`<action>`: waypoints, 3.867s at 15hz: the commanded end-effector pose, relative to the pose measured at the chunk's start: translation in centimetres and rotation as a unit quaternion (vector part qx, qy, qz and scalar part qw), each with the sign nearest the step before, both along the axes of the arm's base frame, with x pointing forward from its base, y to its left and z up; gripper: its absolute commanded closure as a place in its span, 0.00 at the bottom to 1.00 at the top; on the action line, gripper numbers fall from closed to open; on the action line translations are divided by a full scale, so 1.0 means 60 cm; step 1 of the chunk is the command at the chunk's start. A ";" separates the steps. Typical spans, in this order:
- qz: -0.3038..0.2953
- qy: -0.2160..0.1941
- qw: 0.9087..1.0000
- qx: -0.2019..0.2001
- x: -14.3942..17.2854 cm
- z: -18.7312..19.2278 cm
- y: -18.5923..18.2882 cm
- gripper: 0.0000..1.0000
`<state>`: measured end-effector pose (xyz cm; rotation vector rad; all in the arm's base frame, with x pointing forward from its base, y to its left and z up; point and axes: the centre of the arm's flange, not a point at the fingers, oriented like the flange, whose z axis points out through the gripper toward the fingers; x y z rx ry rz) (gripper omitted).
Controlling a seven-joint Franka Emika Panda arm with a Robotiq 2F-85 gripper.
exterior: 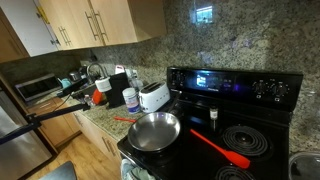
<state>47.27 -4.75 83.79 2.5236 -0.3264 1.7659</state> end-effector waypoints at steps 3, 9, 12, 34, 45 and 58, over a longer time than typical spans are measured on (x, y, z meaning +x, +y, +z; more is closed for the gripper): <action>0.046 0.025 0.999 0.011 0.016 0.035 -0.012 0.00; 0.054 0.125 0.991 0.002 0.004 0.045 -0.018 0.00; 0.060 0.152 0.987 0.001 -0.002 0.050 -0.021 0.00; 0.113 0.203 0.972 0.031 0.150 -0.010 -0.051 0.26; 0.078 0.196 0.976 0.060 0.128 0.012 -0.116 0.86; 0.082 0.204 0.975 0.021 0.179 0.018 -0.109 1.00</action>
